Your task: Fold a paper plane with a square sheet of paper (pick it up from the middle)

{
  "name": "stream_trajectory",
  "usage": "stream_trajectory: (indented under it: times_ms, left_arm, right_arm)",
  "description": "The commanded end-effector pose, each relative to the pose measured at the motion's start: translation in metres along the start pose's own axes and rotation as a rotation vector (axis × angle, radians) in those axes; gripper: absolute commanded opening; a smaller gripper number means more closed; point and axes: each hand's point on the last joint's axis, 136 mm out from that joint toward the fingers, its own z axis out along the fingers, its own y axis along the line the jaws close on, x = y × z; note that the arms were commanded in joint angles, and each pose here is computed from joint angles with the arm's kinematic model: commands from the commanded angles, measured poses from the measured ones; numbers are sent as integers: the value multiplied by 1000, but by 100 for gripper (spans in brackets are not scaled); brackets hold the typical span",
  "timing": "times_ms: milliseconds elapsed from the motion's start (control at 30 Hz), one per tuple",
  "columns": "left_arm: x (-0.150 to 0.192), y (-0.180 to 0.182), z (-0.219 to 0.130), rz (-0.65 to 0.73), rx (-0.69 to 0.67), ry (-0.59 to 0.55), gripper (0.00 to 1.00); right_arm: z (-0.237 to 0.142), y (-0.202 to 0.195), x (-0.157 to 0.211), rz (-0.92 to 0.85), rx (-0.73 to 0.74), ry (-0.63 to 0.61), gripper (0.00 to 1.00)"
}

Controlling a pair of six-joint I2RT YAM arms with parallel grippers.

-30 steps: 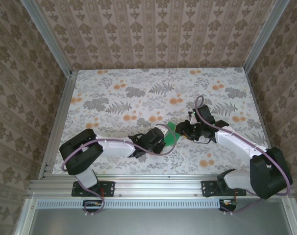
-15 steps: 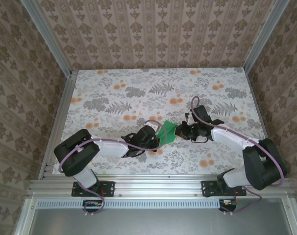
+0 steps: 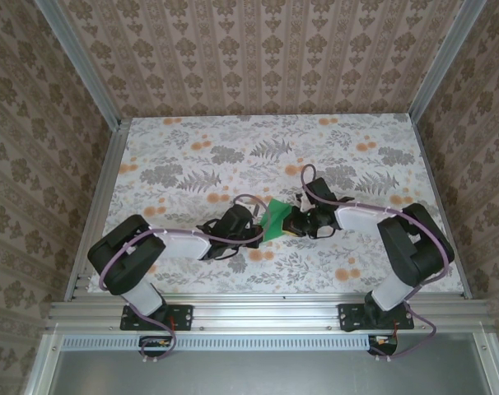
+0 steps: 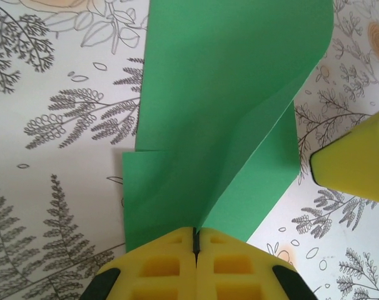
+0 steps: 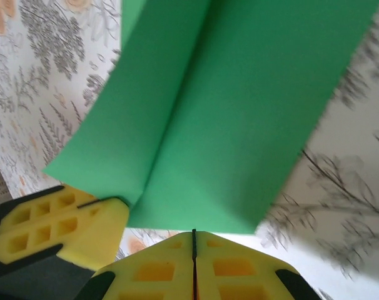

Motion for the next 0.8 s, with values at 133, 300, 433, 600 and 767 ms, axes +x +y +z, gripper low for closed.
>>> stream_trajectory:
  times_ms: [133, 300, 433, 600, 767]
  left_arm:
    - [-5, -1, -3, -88, 54, 2, 0]
    - [-5, 6, 0, -134, 64, 13, 0]
    - [-1, 11, 6, -152, 67, 41, 0]
    - [3, 15, 11, -160, 64, 57, 0]
    - [-3, 19, 10, -175, 81, 58, 0]
  right_arm:
    - [21, 2, -8, 0, 9, 23, 9]
    - [25, -28, -3, -26, 144, 49, 8]
    - [27, -41, 3, -41, 193, 76, 7]
    - [24, -41, 3, -64, 201, 81, 7]
    - [23, -39, 2, -96, 215, 99, 7]
